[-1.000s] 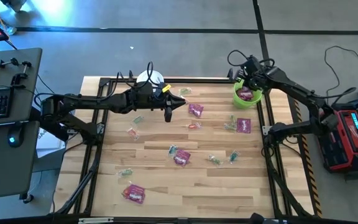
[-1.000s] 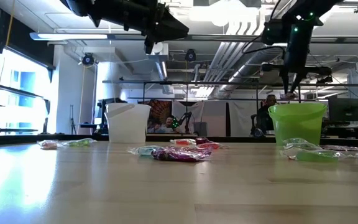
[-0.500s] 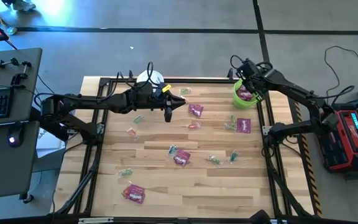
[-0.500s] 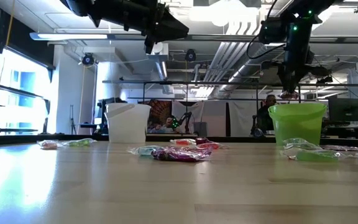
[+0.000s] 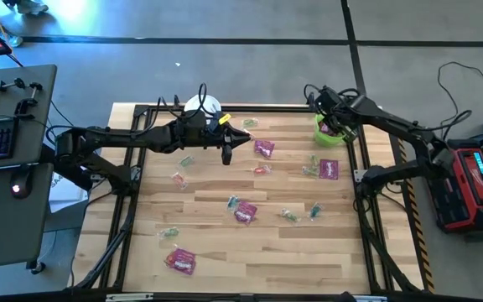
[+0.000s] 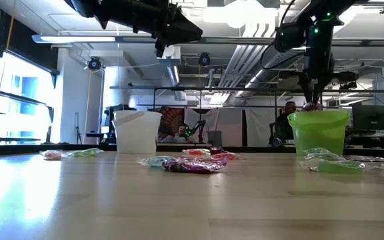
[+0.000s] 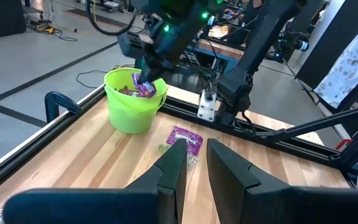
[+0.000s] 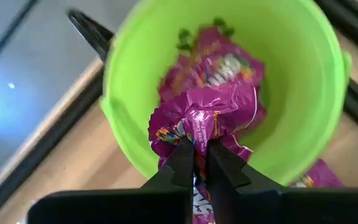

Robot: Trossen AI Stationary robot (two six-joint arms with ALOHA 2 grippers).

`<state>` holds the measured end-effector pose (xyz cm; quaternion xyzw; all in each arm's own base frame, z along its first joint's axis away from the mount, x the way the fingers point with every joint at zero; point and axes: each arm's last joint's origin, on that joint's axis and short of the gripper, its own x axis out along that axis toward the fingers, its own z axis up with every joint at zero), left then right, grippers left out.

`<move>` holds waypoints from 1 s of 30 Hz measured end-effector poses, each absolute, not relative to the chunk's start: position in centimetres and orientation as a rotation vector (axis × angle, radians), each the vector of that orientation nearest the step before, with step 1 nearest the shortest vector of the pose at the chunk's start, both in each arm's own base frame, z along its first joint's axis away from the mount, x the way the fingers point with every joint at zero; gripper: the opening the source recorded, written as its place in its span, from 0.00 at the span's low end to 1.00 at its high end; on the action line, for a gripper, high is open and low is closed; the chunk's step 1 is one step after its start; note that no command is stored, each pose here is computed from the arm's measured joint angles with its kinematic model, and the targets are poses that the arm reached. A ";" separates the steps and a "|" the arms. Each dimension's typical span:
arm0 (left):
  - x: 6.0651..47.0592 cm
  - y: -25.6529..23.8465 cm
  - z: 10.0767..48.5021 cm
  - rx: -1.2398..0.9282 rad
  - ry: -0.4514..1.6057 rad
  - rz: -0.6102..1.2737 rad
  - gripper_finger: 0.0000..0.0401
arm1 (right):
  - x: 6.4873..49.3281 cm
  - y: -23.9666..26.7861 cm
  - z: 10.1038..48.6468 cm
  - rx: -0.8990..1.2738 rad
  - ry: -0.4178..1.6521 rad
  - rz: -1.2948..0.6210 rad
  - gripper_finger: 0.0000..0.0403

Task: Sort candy by brand, put in halloween buckets
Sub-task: Put the violet candy into the green bucket

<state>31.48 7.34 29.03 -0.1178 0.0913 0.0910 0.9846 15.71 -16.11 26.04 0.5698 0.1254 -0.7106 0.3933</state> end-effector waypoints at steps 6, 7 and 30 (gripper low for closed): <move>31.5 7.3 29.0 -0.238 0.187 0.170 0.13 | 15.1 -15.8 25.8 1.376 0.391 -1.745 0.01; 31.5 7.3 29.0 -0.238 0.187 0.170 0.13 | 15.0 -15.9 25.8 1.352 0.411 -1.720 0.01; 31.6 6.7 28.9 -0.239 0.197 0.143 0.13 | 12.7 -17.3 24.1 1.520 0.323 -1.767 0.01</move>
